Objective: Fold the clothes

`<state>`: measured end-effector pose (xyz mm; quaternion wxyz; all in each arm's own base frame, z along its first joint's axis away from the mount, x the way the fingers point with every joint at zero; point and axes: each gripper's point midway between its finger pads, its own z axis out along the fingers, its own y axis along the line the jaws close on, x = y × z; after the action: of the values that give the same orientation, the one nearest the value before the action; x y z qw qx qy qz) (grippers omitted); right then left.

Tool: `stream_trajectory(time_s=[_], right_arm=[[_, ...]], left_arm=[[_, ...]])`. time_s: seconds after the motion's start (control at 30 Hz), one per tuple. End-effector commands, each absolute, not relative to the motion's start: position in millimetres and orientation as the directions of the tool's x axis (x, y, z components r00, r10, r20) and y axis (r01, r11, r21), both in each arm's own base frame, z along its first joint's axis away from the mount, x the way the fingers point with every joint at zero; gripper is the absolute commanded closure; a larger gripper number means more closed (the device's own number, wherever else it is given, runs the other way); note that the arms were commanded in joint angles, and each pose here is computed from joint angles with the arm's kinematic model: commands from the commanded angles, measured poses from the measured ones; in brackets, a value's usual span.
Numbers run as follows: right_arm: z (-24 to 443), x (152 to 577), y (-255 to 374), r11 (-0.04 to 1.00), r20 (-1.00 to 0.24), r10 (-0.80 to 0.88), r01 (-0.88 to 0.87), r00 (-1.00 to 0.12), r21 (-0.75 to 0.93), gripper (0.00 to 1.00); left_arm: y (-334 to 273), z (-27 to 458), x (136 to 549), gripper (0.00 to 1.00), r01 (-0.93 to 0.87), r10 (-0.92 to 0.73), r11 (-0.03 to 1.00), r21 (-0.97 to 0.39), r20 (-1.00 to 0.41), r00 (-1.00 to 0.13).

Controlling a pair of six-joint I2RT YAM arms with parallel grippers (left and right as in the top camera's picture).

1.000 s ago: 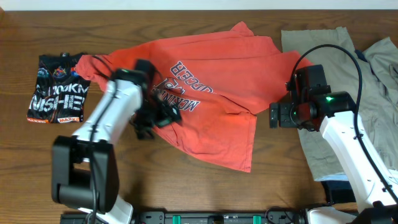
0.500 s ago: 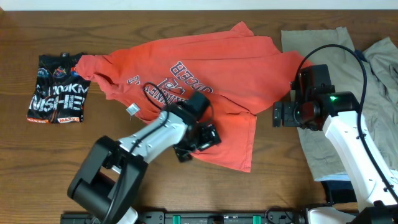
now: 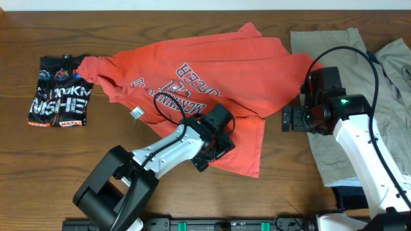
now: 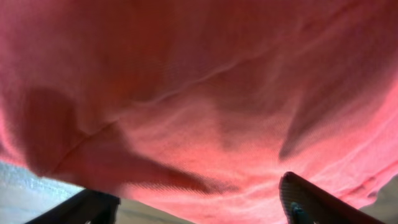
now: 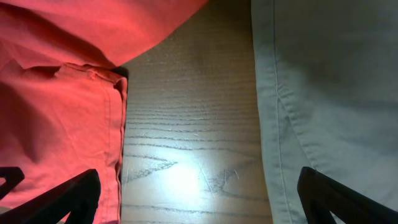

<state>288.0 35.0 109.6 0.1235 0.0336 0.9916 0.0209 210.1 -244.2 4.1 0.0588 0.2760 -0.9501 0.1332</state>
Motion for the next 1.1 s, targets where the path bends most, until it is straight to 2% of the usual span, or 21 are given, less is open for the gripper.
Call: stream_trajectory(time_s=[0.0,0.07,0.1,0.17,0.23,0.27,0.3,0.53,0.7,0.83,0.93,1.07], right_arm=[[117,290,31,0.995,-0.263,0.096,0.086,-0.96,0.05,0.01],[117,290,31,0.995,-0.263,0.096,0.086,-0.96,0.05,0.01],[117,290,31,0.995,-0.263,0.096,0.086,-0.96,0.05,0.01],[117,290,31,0.995,-0.263,0.096,0.086,-0.96,0.05,0.01],[116,290,31,0.995,-0.262,0.096,0.086,-0.96,0.05,0.01],[116,289,31,0.995,-0.26,0.096,0.086,-0.961,0.049,0.01],[116,289,31,0.995,-0.259,0.096,0.086,-0.961,0.049,0.01],[116,289,30,0.996,-0.259,0.091,0.081,-0.962,0.047,0.01],[116,290,27,0.995,-0.261,0.101,0.092,-0.96,0.047,0.01],[116,293,22,0.993,-0.269,0.118,0.109,-0.956,0.049,0.01],[114,296,18,0.991,-0.272,0.132,0.123,-0.953,0.049,0.09],[104,299,15,0.99,-0.253,0.142,0.135,-0.957,0.046,0.17]], left_arm=[[-238,-4,209,0.28,-0.567,-0.549,0.802,-0.186,0.145,-0.823],[-237,-6,211,0.32,-0.561,-0.548,0.807,-0.184,0.119,-0.828],[-235,-8,213,0.41,-0.559,-0.551,0.811,-0.174,0.097,-0.829],[-228,-12,216,0.66,-0.552,-0.551,0.82,-0.152,0.055,-0.833],[-223,-15,219,0.79,-0.527,-0.529,0.839,-0.134,0.025,-0.848],[-221,-15,219,0.9,-0.515,-0.517,0.848,-0.127,0.015,-0.856],[-218,-16,219,0.94,-0.501,-0.504,0.858,-0.117,0.006,-0.864],[-159,-6,209,0.94,-0.487,-0.485,0.869,0.085,-0.054,-0.873],[-85,36,209,0.94,-0.504,-0.479,0.829,0.241,-0.159,-0.863],[-39,74,219,0.94,-0.585,-0.541,0.788,0.192,-0.24,-0.806],[-10,96,222,0.94,-0.683,-0.638,0.723,0.105,-0.281,-0.717],[15,112,218,0.94,-0.762,-0.732,0.648,0.011,-0.269,-0.626]])
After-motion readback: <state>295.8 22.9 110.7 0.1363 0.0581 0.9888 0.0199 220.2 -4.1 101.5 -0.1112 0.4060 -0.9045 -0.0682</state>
